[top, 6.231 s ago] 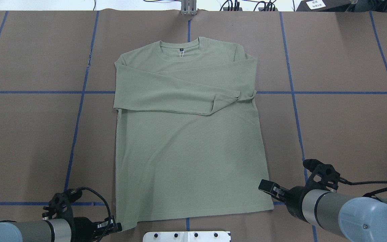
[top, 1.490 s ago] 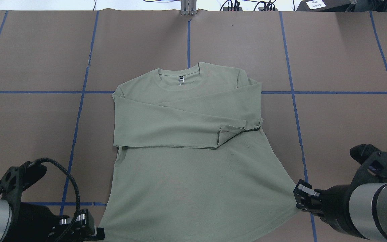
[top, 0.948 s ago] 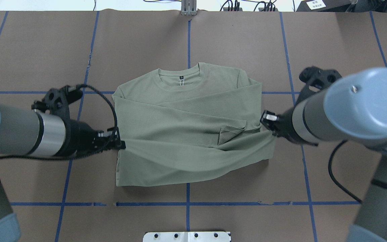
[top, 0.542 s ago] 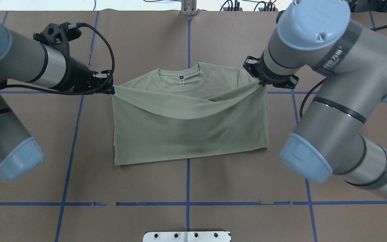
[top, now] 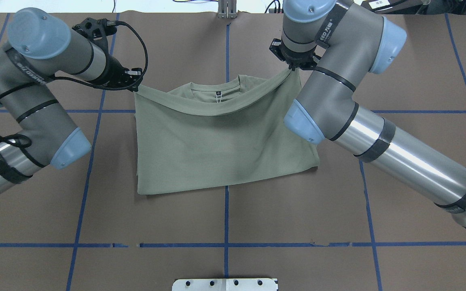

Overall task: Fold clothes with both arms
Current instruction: 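Lift the hem with both grippers and fold it toward the collar, then open both grippers and raise them while the left arm draws back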

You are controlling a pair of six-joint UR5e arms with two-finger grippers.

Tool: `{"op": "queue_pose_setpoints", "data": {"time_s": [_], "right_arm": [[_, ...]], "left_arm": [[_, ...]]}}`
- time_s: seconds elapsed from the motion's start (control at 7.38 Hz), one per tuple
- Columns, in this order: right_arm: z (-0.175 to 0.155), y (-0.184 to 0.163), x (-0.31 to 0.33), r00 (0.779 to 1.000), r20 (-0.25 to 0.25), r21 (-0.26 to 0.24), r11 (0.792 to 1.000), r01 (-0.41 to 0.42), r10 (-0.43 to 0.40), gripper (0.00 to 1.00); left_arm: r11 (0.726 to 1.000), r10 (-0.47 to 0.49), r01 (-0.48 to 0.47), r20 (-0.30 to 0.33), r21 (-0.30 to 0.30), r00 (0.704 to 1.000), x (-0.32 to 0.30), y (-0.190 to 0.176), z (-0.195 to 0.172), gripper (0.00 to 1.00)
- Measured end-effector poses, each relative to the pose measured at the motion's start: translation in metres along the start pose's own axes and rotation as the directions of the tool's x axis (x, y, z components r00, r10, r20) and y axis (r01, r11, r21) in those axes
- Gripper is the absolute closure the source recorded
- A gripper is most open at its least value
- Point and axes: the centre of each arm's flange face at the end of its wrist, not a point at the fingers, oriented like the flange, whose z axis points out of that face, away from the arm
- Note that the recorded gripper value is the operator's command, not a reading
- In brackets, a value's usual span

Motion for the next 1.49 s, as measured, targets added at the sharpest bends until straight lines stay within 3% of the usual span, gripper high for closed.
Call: {"op": "queue_pose_setpoints", "data": {"time_s": [0.41,0.54,0.68,1.08,1.49], "right_arm": [[0.073,-0.027,0.005,1.000,-0.021,0.013,1.000,0.013,-0.013,1.00],[0.086,-0.029,0.013,0.999,-0.033,0.013,1.000,0.026,-0.026,0.57],[0.097,-0.030,0.022,0.998,-0.042,0.014,0.999,0.041,-0.041,0.01],[0.109,-0.034,0.027,0.992,-0.043,0.013,0.993,0.121,-0.120,0.00],[0.103,-0.040,0.027,0.985,-0.025,0.000,0.985,0.173,-0.173,0.00]], "left_arm": [[1.000,-0.002,0.001,0.042,0.023,0.999,-0.024,-0.021,0.079,1.00],[1.000,0.003,-0.003,0.042,0.019,0.999,-0.026,-0.018,0.088,0.99],[1.000,0.007,-0.008,0.038,0.016,0.999,-0.025,-0.015,0.091,0.02],[0.997,0.070,-0.069,-0.040,0.018,0.997,-0.021,-0.004,0.073,0.00],[0.990,0.127,-0.136,-0.180,-0.039,0.975,-0.040,0.058,0.001,0.00]]}}
